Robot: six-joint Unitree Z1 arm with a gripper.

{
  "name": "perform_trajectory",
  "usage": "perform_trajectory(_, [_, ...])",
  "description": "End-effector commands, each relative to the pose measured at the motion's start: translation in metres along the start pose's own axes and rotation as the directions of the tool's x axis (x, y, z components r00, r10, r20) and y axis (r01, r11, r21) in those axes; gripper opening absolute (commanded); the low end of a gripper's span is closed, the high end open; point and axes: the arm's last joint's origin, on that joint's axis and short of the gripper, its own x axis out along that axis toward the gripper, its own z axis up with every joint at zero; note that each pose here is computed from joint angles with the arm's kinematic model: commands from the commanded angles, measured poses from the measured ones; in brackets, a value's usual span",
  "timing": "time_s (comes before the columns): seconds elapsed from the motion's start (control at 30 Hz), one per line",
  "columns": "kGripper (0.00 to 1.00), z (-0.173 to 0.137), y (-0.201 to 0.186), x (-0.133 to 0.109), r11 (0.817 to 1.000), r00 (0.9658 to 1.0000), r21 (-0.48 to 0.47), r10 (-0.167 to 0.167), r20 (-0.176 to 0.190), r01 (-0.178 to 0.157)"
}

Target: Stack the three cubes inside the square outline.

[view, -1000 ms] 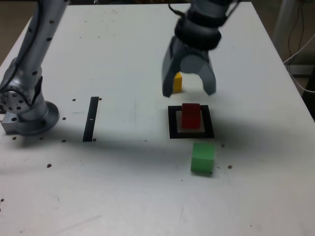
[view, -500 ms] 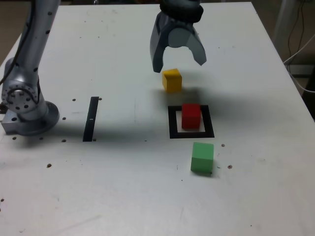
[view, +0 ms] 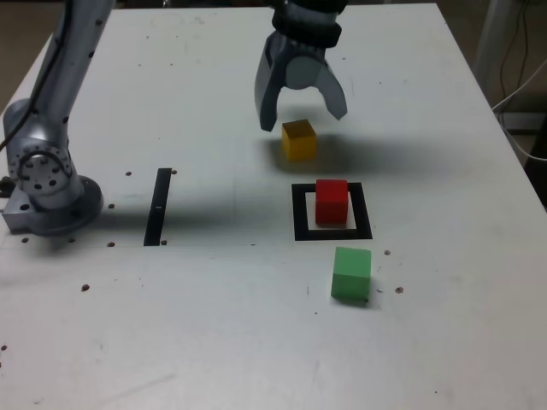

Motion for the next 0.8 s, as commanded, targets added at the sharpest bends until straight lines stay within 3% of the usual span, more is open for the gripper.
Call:
perform_trajectory(0.0, [0.98,0.005,0.001,0.008,1.000,0.9999,0.009,-0.016,-0.006,0.016])
perform_trajectory(0.17, [0.96,0.011,0.002,0.022,0.999,0.9992,0.019,-0.038,-0.014,0.038])
perform_trajectory(0.33, [0.86,0.014,0.003,0.029,0.998,0.9984,0.018,-0.052,-0.019,0.053])
perform_trajectory(0.47, [0.68,0.018,0.004,0.034,0.998,0.9974,0.011,-0.065,-0.030,0.066])
perform_trajectory(0.63, [0.38,0.021,0.005,0.036,0.999,0.9988,0.008,-0.043,-0.022,0.043])
perform_trajectory(0.77, [0.33,0.022,0.005,0.038,0.999,0.9992,0.010,-0.035,-0.022,0.035])
